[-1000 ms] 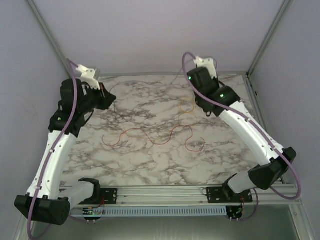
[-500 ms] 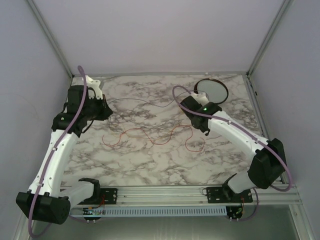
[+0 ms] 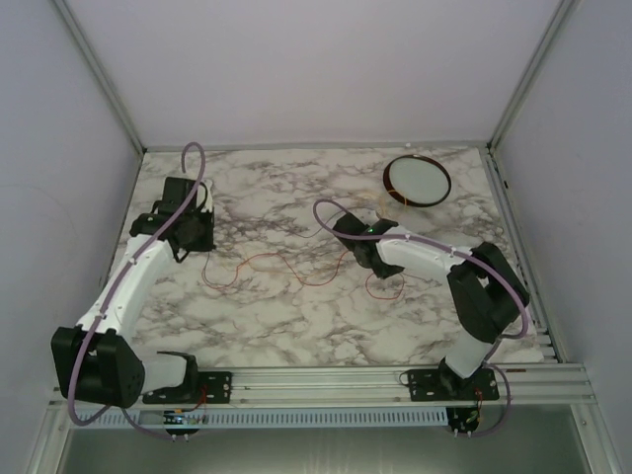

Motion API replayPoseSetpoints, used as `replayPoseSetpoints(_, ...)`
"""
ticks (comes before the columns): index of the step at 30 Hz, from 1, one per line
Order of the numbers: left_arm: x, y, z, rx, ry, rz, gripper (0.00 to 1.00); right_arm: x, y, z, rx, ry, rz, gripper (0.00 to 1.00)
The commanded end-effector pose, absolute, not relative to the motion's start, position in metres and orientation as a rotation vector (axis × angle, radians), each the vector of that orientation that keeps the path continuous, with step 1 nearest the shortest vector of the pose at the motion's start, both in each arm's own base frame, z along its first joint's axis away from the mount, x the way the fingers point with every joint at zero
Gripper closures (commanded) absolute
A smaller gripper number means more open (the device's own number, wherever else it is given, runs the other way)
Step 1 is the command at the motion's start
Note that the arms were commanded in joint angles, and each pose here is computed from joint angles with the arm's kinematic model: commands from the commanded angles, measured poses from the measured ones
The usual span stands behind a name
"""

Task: Zip-tie the wires
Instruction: Straighten the cable at the center of the board.

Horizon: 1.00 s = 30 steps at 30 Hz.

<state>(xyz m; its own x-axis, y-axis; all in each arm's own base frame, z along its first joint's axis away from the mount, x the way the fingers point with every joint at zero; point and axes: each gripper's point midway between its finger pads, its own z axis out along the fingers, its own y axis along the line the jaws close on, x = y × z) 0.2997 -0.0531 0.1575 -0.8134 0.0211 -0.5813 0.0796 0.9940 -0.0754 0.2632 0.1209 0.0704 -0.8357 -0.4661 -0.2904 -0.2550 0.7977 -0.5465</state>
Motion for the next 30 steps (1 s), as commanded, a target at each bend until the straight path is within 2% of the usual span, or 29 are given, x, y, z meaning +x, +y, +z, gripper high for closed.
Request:
replayPoseSetpoints(1, 0.292, -0.044, 0.133, 0.078, 2.595, -0.061, 1.00, 0.270, 0.138, 0.059, -0.565, 2.567, -0.619, 0.93)
replayPoseSetpoints(10, 0.291, -0.048, 0.081, 0.067, 2.708, -0.072, 1.00, 0.267, 0.136, 0.040, -0.622, 2.629, -0.641, 0.91)
replayPoseSetpoints(23, 0.295, -0.049, 0.050, 0.074, 2.779, -0.063, 1.00, 0.255, 0.128, 0.054, -0.628, 2.676, -0.572, 0.62)
replayPoseSetpoints(30, 0.295, -0.043, 0.041, 0.084, 2.808, -0.008, 0.99, 0.248, 0.147, 0.080, -0.607, 2.665, -0.324, 0.44)
